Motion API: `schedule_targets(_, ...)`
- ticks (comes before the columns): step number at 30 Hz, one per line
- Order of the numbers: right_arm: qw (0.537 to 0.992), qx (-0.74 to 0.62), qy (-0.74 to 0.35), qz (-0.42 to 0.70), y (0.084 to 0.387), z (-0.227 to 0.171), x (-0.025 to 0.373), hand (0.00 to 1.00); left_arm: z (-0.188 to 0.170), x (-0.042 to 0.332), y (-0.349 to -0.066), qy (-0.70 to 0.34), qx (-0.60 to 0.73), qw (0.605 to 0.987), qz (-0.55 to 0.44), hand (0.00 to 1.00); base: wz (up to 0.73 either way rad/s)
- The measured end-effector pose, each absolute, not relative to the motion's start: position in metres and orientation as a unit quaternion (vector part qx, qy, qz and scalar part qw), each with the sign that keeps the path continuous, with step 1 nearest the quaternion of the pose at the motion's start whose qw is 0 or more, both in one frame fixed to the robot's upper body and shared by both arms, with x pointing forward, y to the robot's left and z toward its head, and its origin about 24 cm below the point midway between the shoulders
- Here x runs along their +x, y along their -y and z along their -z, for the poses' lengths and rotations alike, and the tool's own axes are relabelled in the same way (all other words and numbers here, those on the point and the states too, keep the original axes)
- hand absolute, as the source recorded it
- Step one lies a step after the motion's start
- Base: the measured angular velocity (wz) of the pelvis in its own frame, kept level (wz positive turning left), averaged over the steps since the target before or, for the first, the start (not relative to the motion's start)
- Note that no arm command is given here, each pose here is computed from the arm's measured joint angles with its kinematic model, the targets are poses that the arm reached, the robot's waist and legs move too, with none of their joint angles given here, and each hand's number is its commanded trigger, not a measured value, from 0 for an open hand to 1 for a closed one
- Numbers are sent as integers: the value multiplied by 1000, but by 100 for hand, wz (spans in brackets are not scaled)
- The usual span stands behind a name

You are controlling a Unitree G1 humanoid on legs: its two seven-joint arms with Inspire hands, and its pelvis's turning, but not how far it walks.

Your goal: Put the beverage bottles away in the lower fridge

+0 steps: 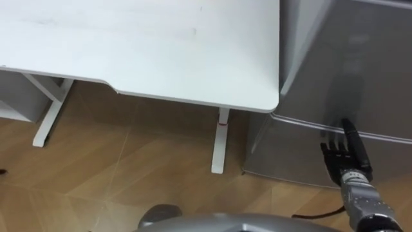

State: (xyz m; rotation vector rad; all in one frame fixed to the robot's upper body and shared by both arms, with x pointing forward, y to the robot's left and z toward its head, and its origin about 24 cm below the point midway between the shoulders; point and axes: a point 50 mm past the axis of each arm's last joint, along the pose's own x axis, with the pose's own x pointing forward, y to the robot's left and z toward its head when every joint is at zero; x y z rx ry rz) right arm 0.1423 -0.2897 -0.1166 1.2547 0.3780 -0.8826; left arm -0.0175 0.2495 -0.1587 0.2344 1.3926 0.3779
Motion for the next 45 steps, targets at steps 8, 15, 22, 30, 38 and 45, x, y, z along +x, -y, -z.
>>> schedule_targets(8, 756, 474, -266, 365, 294, 135, 101, 0, 159, -26, -249, -644, 105, 737, -176, 0, 10)
schedule_targets(15, 736, 428, -379, 363, 284, 150, 57, 0, 159, -23, -250, -641, 108, 738, -179, 0, 7)
schedule_targets(22, 715, 323, -528, 324, 266, 162, 8, 0, 160, -10, -252, -637, 120, 741, -176, 0, 0)
schedule_targets(30, 690, 280, -593, 306, 254, 166, -13, 0, 160, 8, -256, -622, 138, 751, -173, 0, -9)
schedule_targets(38, 691, 258, -620, 269, 241, 169, -16, 0, 162, 29, -248, -611, 148, 764, -145, 0, -22)
schedule_targets(45, 692, 262, -618, 264, 239, 170, -13, 0, 163, 38, -246, -606, 152, 769, -136, 0, -12)
